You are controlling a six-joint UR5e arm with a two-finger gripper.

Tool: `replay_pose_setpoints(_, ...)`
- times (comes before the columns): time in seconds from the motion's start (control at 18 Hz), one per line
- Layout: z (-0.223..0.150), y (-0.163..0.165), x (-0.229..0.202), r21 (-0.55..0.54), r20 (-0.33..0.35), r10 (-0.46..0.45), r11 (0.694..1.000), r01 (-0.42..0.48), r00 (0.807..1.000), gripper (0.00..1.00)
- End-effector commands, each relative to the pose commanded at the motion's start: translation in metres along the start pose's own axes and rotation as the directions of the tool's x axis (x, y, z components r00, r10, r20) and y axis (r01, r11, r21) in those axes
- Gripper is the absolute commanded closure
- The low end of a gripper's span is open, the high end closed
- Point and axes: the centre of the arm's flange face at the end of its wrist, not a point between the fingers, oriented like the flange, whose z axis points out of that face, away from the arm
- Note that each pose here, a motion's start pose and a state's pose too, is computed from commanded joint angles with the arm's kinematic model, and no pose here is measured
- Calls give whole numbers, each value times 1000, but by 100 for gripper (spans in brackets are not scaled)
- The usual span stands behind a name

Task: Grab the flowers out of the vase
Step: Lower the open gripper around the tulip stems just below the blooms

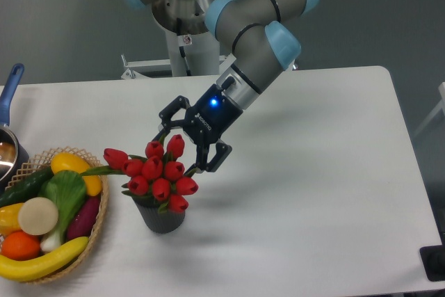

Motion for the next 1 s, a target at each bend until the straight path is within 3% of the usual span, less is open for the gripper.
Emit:
replay_pose_setpoints(0.83,28,-1,-6,-11,-40,16,1000,-17,999,0)
replay_pose_setpoints(1.0,31,0,-7,-12,-44,15,1000,-16,999,11)
